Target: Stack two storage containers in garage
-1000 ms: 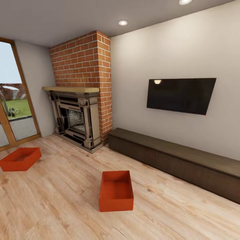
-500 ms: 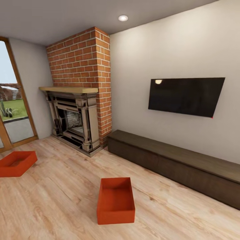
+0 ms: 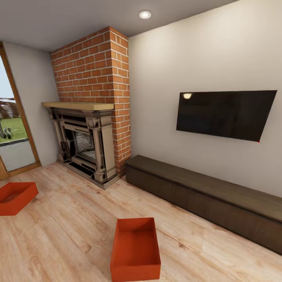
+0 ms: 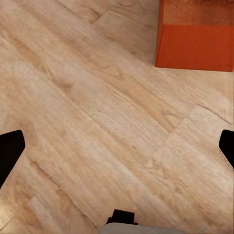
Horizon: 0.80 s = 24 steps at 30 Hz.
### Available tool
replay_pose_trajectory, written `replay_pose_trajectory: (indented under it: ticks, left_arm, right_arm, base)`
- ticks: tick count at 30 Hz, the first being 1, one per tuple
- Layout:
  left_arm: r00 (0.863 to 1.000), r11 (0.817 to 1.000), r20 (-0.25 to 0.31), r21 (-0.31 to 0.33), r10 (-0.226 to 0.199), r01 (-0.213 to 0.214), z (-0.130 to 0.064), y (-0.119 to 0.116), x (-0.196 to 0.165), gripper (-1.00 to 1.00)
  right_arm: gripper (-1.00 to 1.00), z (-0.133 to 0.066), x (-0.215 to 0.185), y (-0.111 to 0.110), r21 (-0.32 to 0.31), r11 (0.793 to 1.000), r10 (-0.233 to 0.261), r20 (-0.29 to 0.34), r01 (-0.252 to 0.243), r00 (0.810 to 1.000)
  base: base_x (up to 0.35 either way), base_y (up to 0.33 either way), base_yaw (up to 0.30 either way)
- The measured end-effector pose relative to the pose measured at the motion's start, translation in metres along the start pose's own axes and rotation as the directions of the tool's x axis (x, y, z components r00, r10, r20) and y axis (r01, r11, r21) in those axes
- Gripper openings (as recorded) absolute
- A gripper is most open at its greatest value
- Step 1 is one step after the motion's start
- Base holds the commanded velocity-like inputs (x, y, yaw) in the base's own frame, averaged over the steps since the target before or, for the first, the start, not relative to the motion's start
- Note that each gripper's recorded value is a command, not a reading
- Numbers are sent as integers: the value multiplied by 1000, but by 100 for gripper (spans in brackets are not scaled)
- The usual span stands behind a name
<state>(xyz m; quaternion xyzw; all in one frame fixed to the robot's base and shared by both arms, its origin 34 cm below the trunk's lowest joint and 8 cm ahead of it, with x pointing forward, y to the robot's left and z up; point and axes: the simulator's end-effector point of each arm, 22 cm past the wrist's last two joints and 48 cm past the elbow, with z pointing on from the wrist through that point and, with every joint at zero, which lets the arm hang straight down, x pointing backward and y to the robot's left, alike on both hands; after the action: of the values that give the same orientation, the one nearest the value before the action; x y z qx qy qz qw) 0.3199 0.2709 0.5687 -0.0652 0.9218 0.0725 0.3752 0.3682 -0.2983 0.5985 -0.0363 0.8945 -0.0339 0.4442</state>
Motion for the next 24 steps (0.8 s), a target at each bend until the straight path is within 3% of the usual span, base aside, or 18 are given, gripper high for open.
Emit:
replay_pose_trajectory:
  ticks: [18, 22, 24]
  left_arm:
    - [1000, 1000, 2, 9, -6, 6, 0, -5, 0, 100]
    - [999, 1000, 42, 11, -19, 18, 8, -9, -22, 100]
    - [999, 999, 26, 24, -21, 21, 29, -19, -55, 100]
  right_arm:
    - [100, 2, -5, -4, 10, 1000, 2, 11, -2, 1000]
    - [100, 14, -26, -5, 15, 1000, 0, 42, -1, 999]
    - [100, 47, -59, -10, 23, 1000, -1, 12, 0, 1000]
  base:
    - [28, 0, 0]
    - [0, 0, 0]
    - [0, 0, 0]
